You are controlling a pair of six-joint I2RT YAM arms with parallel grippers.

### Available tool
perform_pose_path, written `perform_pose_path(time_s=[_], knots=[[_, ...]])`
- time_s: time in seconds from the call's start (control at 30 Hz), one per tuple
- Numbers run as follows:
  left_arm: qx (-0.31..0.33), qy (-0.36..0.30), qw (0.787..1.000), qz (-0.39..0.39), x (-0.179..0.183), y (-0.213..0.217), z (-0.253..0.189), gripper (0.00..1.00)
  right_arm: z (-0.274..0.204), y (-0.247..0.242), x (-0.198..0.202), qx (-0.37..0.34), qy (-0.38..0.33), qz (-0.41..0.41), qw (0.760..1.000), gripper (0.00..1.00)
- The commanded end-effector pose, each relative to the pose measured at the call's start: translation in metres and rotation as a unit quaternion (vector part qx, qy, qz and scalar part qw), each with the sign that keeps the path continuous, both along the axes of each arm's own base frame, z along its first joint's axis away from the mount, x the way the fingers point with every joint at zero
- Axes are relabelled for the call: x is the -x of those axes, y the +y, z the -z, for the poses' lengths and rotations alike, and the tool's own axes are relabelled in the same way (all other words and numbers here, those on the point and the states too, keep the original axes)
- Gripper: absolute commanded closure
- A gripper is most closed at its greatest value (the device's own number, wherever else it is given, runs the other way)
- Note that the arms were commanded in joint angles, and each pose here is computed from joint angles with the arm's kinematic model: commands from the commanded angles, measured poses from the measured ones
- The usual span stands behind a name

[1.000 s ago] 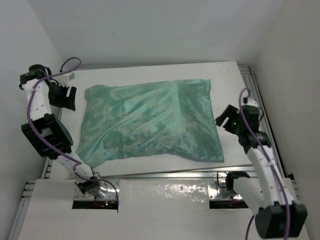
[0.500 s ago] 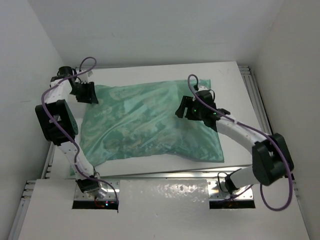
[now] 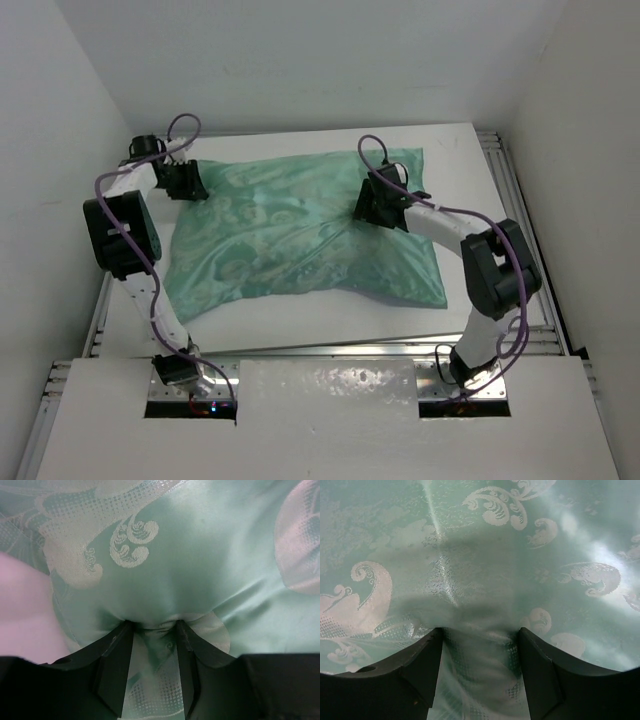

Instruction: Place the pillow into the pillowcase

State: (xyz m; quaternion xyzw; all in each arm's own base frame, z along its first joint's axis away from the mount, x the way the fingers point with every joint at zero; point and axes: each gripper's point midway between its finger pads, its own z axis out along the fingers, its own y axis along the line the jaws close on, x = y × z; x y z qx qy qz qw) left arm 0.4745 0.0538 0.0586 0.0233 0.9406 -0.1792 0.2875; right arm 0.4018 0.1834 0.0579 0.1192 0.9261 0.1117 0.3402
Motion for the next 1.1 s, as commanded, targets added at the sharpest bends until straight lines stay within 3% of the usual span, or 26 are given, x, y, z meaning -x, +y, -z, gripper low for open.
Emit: perform_pose_path(time_s=[0.0, 0.13, 0.33, 0.43, 0.57, 0.63, 0.77, 0.9, 1.07], knots=[[0.015, -0.065, 0.998, 0.010, -0.047, -0.018, -0.006, 0.62, -0.014, -0.020, -0.036, 0.035, -0.023, 0.040, 0.998, 0.39], [0.005, -0.088, 0.996, 0.008, -0.067, -0.013, -0.018, 0.61, -0.024, -0.014, -0.036, 0.036, -0.032, 0.007, 0.999, 0.36], [-0.009, -0.117, 0.993, 0.011, -0.081, -0.007, -0.053, 0.56, -0.085, -0.009, -0.025, 0.026, -0.091, -0.062, 0.994, 0.23], [-0.006, -0.127, 0.992, 0.005, -0.080, -0.008, -0.083, 0.51, -0.122, -0.030, -0.016, -0.005, -0.114, -0.054, 0.992, 0.19], [-0.020, -0.146, 0.989, -0.024, -0.070, 0.002, -0.134, 0.45, -0.141, -0.117, 0.005, -0.030, -0.110, 0.036, 0.993, 0.16], [-0.018, -0.151, 0.987, -0.050, -0.056, 0.018, -0.164, 0.41, -0.137, -0.158, 0.034, 0.021, -0.095, 0.072, 0.993, 0.13], [-0.040, -0.133, 0.981, -0.139, -0.014, 0.091, -0.192, 0.39, -0.127, -0.237, 0.085, 0.070, -0.057, 0.168, 0.982, 0.09], [-0.184, -0.111, 0.959, -0.188, 0.030, 0.155, -0.212, 0.39, -0.132, -0.271, 0.114, 0.100, -0.060, 0.219, 0.969, 0.08], [-0.247, -0.105, 0.944, -0.193, 0.071, 0.156, -0.232, 0.33, -0.134, -0.281, 0.120, 0.127, -0.053, 0.228, 0.964, 0.08]])
